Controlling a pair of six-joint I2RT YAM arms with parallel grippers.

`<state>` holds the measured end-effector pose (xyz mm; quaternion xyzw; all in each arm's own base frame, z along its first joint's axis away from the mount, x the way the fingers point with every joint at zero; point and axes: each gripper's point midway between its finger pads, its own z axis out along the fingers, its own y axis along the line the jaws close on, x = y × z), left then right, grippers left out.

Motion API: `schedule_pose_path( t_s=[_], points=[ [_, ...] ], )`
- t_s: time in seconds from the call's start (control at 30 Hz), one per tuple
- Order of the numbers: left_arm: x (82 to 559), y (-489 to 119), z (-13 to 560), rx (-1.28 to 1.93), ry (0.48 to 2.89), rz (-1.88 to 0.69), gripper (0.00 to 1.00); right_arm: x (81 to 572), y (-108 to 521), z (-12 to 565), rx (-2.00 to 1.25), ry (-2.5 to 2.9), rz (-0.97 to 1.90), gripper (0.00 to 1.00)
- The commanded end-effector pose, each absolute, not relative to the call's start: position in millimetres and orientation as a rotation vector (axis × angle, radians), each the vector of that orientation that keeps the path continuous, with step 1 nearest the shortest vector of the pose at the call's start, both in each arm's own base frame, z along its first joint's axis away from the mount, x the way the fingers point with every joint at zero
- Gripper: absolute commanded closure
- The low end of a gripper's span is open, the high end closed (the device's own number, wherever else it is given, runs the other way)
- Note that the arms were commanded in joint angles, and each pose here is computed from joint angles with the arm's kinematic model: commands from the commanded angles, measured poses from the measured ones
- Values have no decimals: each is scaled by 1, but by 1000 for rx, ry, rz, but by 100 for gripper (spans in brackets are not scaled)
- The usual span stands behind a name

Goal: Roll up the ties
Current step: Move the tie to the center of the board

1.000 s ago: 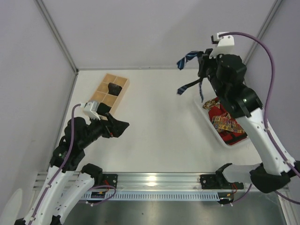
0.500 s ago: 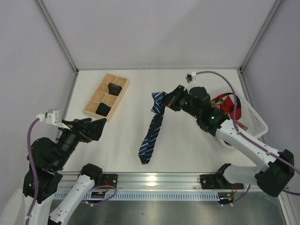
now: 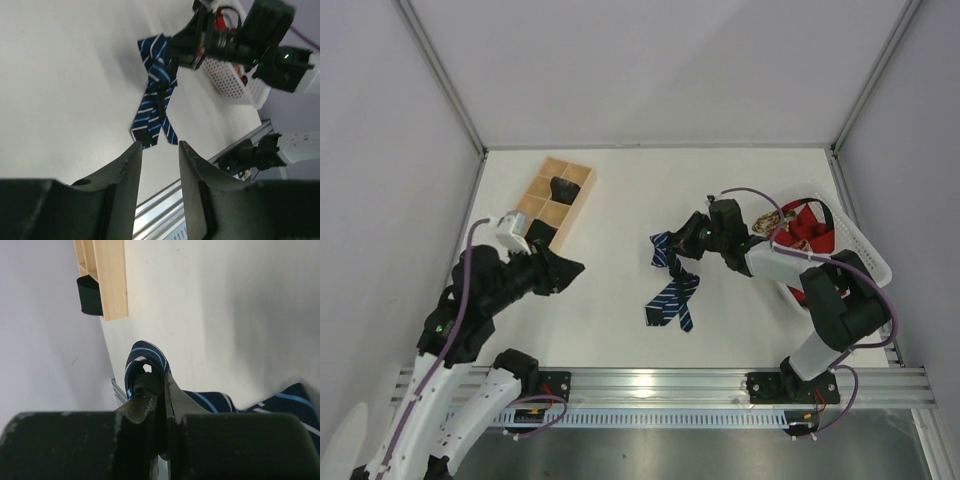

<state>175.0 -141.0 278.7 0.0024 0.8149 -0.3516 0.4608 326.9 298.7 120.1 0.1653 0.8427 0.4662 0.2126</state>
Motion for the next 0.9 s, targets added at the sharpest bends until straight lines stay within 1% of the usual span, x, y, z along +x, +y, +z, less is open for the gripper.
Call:
schedule_pose_path(
  t_s=[0.0, 0.07, 0.13, 0.17, 0.23, 0.27, 0.3, 0.37, 0.4, 0.47, 0.5, 0.53, 0.57, 0.6, 0.67, 0.7, 0.8, 0.87],
  points=[
    [174, -174, 267, 81, 2005, -1081, 60, 344, 287, 134, 357, 2263, 1311, 91],
    [180, -184, 251, 70, 2044, -1123, 62, 351, 268, 126, 358, 2288, 1245, 90],
    [179, -196, 242, 109, 2063, -1169, 64, 354, 254, 122, 365, 2301, 1217, 86],
    [184, -204, 231, 111, 2095, -1186, 66, 355, 248, 119, 363, 2303, 1203, 86],
    [180, -222, 218, 162, 2137, -1229, 67, 363, 229, 114, 391, 2314, 1166, 82],
    [180, -237, 206, 190, 2178, -1252, 69, 368, 220, 109, 365, 2321, 1116, 79],
    [180, -245, 200, 202, 2195, -1264, 70, 369, 215, 106, 358, 2361, 1077, 70],
    [180, -269, 183, 239, 2244, -1309, 72, 371, 204, 96, 354, 2419, 994, 62],
    [181, -274, 178, 249, 2271, -1317, 78, 371, 192, 89, 372, 2450, 927, 54],
    [184, -286, 171, 298, 2312, -1306, 82, 377, 186, 100, 354, 2426, 902, 44],
    [188, -291, 153, 302, 2378, -1270, 86, 378, 181, 102, 328, 2429, 872, 37],
    [191, -295, 147, 316, 2393, -1253, 87, 383, 179, 112, 300, 2411, 854, 36],
    [191, -302, 130, 316, 2459, -1238, 93, 386, 174, 121, 287, 2392, 806, 36],
    [193, -304, 122, 299, 2493, -1234, 96, 384, 171, 123, 238, 2401, 768, 36],
    [190, -315, 110, 291, 2555, -1272, 100, 388, 168, 138, 195, 2372, 737, 36],
    [187, -319, 96, 291, 2607, -1274, 100, 387, 166, 139, 159, 2379, 716, 36],
    [184, -334, 86, 324, 2612, -1303, 99, 386, 169, 140, 82, 2387, 703, 36],
    [184, -347, 77, 352, 2619, -1326, 100, 391, 169, 143, 32, 2398, 634, 37]
  ],
)
